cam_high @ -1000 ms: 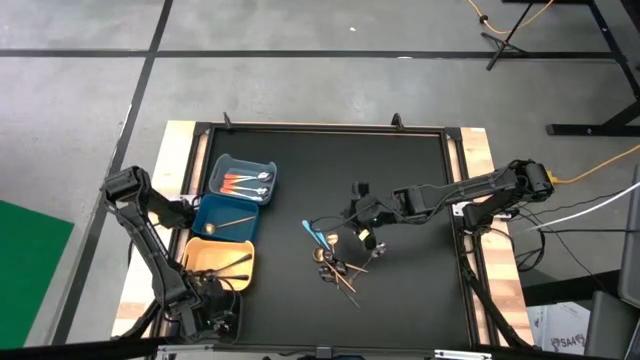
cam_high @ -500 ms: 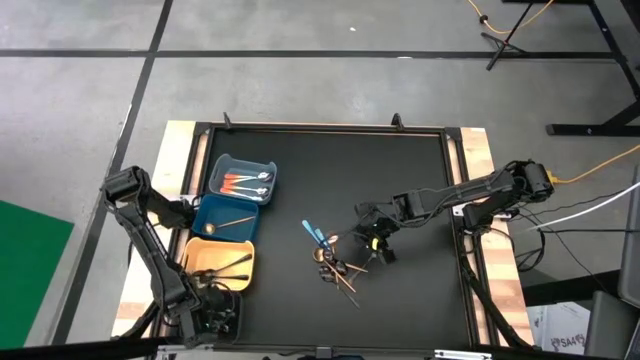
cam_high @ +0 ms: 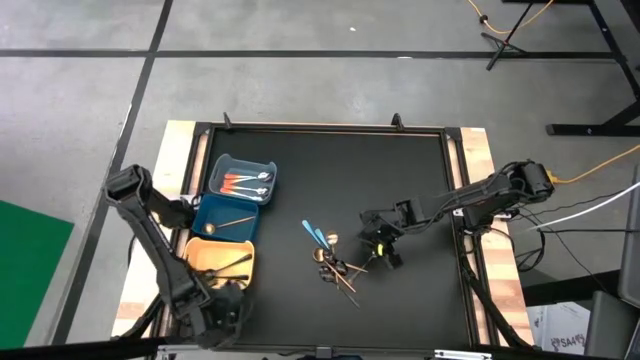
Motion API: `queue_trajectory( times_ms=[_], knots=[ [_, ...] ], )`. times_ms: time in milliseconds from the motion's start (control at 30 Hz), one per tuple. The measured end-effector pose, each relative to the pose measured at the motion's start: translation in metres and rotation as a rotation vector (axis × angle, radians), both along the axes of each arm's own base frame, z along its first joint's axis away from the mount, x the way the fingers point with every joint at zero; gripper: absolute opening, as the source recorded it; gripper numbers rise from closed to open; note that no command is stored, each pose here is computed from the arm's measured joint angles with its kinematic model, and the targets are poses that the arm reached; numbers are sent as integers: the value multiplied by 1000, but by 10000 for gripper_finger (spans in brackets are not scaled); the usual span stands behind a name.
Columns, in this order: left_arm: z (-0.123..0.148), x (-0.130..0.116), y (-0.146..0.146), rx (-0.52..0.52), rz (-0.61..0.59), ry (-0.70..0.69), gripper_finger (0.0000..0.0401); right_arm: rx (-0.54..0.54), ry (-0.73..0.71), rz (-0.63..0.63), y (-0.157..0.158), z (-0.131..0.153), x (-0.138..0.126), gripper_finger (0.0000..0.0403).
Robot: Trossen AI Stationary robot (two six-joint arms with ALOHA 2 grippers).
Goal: Sort silverware by color (type)
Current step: Put the black spoon into the orange bin
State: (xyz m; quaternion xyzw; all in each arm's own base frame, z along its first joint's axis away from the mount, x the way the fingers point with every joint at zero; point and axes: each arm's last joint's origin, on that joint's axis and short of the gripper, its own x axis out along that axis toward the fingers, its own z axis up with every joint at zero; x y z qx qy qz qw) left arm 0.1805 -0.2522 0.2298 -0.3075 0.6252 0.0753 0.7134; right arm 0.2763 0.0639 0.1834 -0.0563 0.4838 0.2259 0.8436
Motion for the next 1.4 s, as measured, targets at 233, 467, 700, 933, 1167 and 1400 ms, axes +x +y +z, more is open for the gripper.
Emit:
queue_trajectory(
  times_ms=[233, 467, 700, 933, 1167, 1400],
  knots=[
    [13, 49, 35, 156, -34, -210, 56, -33, -28, 60, 18, -9, -8, 115],
    [20, 88, 77, 335, -173, -326, 56, -47, 11, 60, 19, -19, -6, 115],
    [22, 112, 114, 458, -266, -376, 56, -88, 79, 54, 19, -40, -2, 115],
    [24, 125, 135, 503, -289, -405, 56, -113, 119, 48, 19, -53, 1, 115],
    [24, 128, 143, 510, -269, -399, 56, -123, 121, 45, 19, -54, 1, 115],
    [24, 129, 146, 600, -255, -406, 56, -133, 119, 64, 19, -55, 1, 115]
  ],
)
